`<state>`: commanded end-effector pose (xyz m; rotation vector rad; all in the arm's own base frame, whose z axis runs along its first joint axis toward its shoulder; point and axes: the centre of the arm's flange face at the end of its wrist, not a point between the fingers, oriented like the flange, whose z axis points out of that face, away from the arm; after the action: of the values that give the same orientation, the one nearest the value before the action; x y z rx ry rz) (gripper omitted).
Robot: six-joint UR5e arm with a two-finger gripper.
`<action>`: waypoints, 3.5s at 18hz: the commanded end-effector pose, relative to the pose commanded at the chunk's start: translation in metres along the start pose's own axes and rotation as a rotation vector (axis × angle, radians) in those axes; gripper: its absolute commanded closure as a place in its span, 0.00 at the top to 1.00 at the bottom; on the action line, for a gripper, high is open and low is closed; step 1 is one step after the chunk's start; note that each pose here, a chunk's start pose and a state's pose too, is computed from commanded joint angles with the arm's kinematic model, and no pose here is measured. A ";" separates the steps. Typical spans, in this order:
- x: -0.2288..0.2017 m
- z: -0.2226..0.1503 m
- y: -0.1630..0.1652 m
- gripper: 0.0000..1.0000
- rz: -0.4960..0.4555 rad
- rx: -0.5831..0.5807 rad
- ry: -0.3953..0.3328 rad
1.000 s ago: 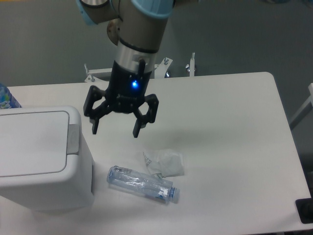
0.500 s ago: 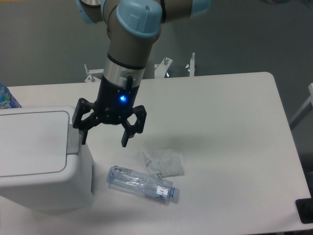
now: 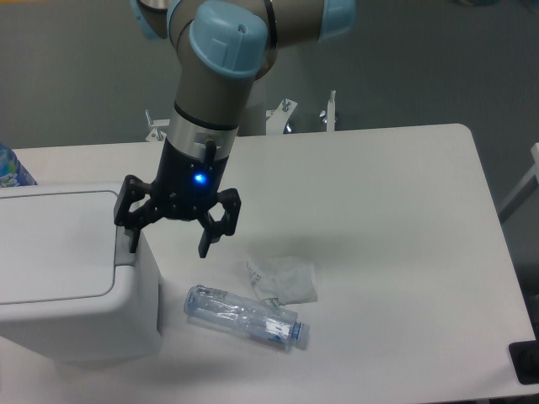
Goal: Open the trash can
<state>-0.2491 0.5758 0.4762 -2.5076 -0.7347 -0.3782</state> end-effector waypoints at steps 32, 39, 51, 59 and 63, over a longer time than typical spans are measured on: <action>-0.002 0.007 0.001 1.00 0.008 -0.011 -0.015; -0.004 0.010 0.001 1.00 0.006 -0.015 -0.019; 0.012 -0.030 -0.022 1.00 0.044 0.069 -0.025; -0.022 -0.095 -0.053 1.00 0.056 0.162 -0.374; -0.066 -0.123 -0.054 1.00 0.114 0.119 -0.421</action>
<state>-0.3480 0.5215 0.5742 -2.5253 -0.7384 0.2359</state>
